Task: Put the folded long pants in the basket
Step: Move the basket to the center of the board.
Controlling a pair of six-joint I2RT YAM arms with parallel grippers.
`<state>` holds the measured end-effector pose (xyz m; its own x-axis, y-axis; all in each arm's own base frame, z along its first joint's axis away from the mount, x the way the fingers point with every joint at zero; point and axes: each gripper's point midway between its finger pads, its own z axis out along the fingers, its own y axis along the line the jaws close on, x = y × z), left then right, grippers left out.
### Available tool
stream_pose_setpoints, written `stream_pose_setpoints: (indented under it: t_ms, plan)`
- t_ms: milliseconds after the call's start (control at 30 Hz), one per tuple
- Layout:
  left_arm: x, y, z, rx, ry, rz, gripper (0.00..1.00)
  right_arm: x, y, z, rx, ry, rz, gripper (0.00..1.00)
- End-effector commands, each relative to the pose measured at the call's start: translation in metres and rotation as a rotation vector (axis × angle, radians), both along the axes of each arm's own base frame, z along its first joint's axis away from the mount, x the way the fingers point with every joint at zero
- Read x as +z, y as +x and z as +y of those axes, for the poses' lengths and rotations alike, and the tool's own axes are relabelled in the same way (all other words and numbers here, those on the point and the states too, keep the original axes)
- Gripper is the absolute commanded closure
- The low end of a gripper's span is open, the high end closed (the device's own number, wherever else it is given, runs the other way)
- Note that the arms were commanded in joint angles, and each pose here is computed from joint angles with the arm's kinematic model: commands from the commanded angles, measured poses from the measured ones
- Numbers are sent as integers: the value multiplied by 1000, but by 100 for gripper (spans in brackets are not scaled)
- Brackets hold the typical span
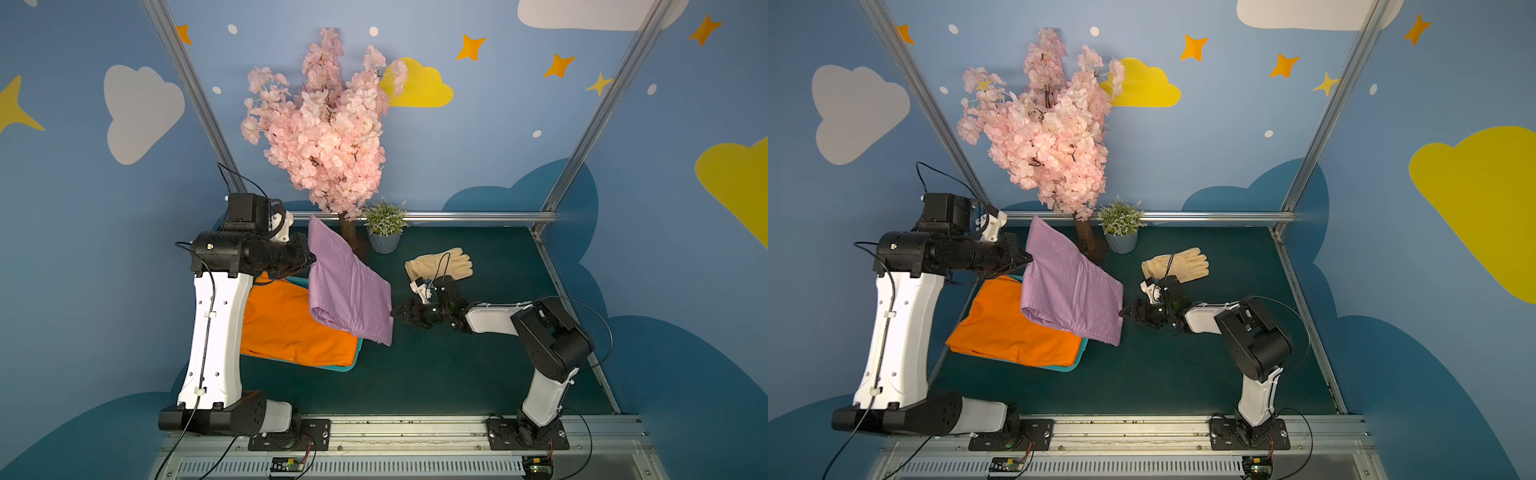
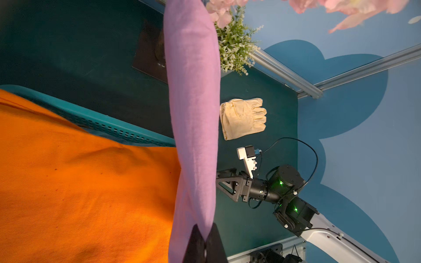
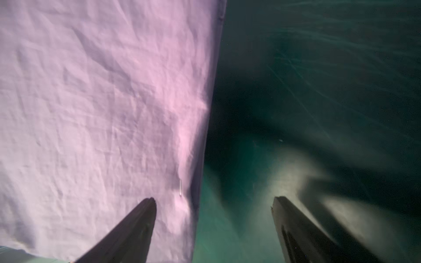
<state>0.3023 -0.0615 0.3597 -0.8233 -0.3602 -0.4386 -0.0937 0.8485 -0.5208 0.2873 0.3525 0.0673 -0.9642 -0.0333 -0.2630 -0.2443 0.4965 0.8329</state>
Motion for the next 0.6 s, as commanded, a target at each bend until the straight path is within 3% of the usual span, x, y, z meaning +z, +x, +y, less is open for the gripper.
stream_pose_setpoints:
  t_ms: [0, 133, 433, 567]
  plan:
    - [2, 1, 17, 27, 39, -41, 98, 17, 4, 27, 20, 94, -51, 14]
    - [-1, 1, 26, 43, 35, -37, 98, 9, 4, 40, 17, 143, -44, 13]
    - [-8, 2, 27, 43, 0, -20, 98, 12, 11, 64, 51, 475, 11, 11]
    - [-9, 2, 27, 43, 0, -16, 98, 7, 5, 76, 85, 495, 57, 14]
